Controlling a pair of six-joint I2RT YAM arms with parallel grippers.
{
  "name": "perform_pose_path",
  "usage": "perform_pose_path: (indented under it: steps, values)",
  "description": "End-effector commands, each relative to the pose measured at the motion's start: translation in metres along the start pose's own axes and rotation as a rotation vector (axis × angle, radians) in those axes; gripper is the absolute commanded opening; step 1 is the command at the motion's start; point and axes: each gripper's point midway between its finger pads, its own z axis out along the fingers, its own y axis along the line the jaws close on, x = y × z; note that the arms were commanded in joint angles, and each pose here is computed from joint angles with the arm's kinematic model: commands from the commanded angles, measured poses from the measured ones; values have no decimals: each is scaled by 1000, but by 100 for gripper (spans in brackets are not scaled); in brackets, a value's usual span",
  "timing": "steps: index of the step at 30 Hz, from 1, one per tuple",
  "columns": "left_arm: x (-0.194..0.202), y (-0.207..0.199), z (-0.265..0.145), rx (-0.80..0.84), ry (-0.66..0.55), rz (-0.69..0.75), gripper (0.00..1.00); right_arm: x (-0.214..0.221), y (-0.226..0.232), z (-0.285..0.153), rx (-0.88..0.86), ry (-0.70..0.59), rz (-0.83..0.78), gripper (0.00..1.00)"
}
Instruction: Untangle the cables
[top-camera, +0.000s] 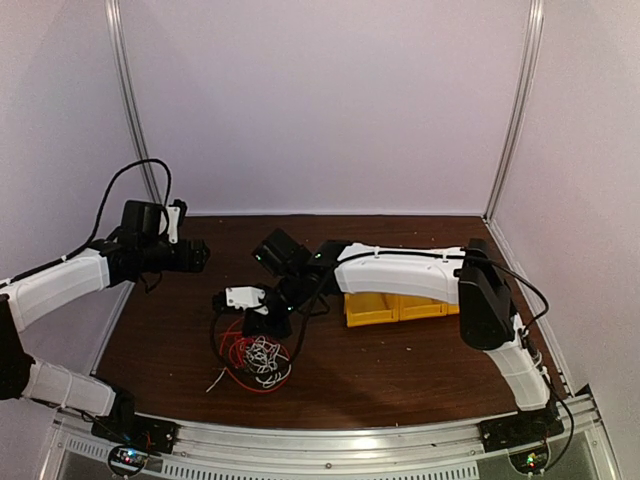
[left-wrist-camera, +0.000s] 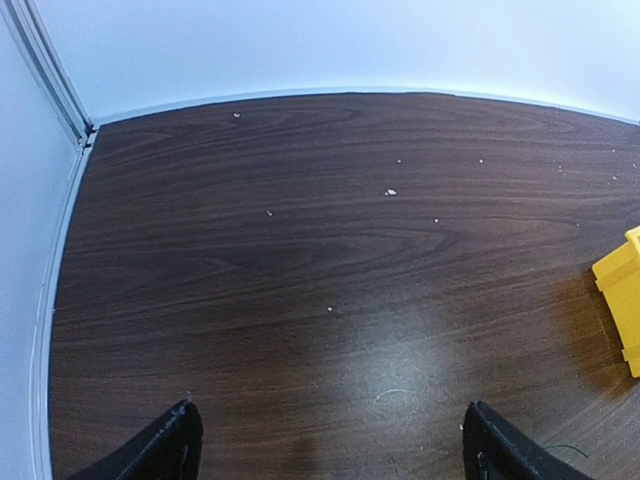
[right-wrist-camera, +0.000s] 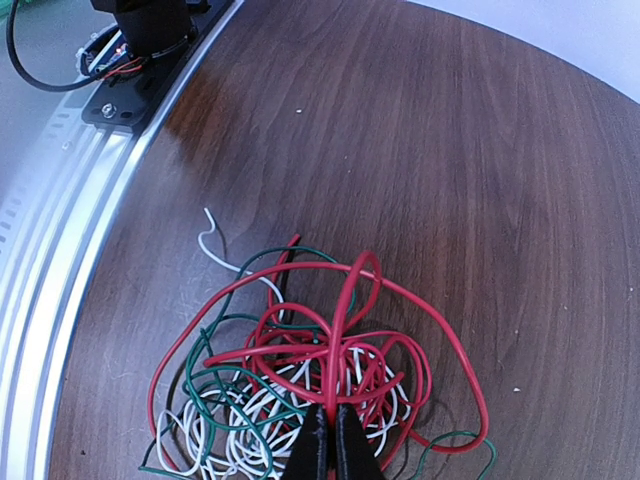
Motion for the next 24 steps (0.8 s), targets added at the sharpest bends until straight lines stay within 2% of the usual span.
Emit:
perform_pose_path:
  steps: [1,3,6,10,12,13,15,24]
  values:
    - [-11,-18,-5,112,-55,46,90,-36,-1,-31,29,-61,-22,0]
    - [-16,-36,-10,218,-72,60,87,-56,0,-54,43,-97,-34,0]
    - [-30,-61,-32,347,-161,80,85,-78,-1,-92,71,-152,-47,0]
    - [-55,-123,-118,680,-445,159,83,-87,-12,-141,90,-203,1,0]
    - [-59,-139,-160,747,-586,180,86,-88,-16,-159,116,-214,3,0]
    - [-55,-143,-166,763,-613,178,87,-88,-17,-165,128,-210,-4,0]
    - [-51,-153,-172,787,-637,187,87,-87,-16,-175,140,-195,-10,0]
    - [-21,-214,-151,928,-574,220,83,-103,-24,-208,189,-254,11,0]
